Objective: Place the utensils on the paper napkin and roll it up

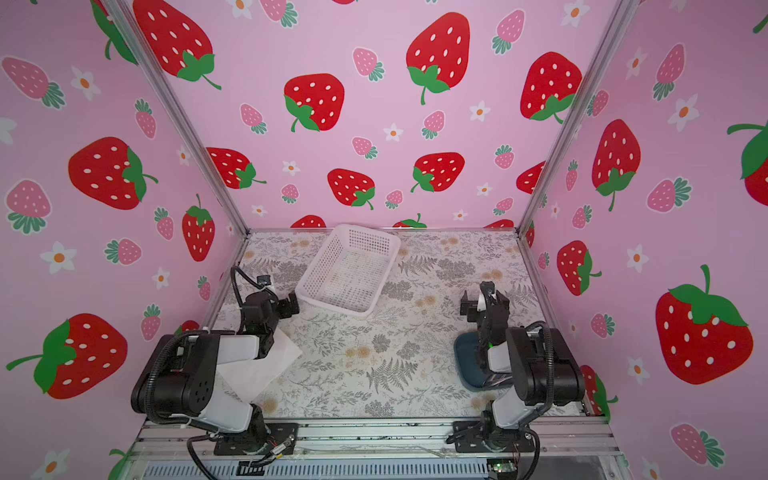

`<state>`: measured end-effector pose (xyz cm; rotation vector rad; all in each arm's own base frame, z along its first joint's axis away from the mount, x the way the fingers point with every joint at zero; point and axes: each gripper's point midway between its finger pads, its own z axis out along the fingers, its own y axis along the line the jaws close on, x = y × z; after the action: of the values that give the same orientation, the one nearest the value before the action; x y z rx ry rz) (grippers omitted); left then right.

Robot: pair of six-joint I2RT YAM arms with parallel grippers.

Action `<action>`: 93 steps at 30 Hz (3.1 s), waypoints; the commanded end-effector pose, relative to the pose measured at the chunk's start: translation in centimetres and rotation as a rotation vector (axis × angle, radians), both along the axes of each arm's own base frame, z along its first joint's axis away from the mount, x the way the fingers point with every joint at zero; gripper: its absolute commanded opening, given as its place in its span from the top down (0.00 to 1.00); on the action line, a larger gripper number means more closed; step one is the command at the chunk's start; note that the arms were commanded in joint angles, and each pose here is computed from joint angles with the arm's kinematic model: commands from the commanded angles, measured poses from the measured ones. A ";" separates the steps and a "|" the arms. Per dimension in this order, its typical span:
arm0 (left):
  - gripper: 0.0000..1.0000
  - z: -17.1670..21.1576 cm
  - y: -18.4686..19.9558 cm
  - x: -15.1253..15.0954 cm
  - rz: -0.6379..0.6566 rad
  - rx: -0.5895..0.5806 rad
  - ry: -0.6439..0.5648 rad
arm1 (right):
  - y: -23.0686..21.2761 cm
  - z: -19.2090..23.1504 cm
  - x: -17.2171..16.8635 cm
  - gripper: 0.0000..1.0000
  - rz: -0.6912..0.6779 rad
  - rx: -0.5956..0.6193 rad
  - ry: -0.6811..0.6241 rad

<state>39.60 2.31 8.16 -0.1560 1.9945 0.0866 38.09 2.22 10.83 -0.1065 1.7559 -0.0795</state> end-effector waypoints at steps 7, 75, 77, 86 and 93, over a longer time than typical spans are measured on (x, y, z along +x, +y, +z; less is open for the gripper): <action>0.01 0.4 0.0 0.5 -0.007 0.017 -0.008 | 0.0 1.1 0.4 0.00 0.004 -0.006 -0.033; 0.03 7.1 -17.3 -9.3 -0.309 -0.811 0.519 | -6.9 1.4 -9.2 0.00 -0.553 0.563 0.597; 0.03 7.0 -17.5 -8.8 -0.309 -0.818 0.519 | -7.3 3.0 -9.6 0.00 -0.567 0.542 0.578; 0.03 6.6 -18.0 -5.6 -0.276 -0.839 0.515 | -6.2 0.3 -13.7 0.00 -0.617 0.674 0.627; 0.03 6.6 -18.0 -3.0 -0.254 -0.826 0.512 | -4.3 -2.1 -12.0 0.00 -0.510 0.715 0.695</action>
<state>34.73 -15.67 12.91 -0.4427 2.4872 -0.9521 24.96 -3.05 9.17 0.9539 2.3472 0.1638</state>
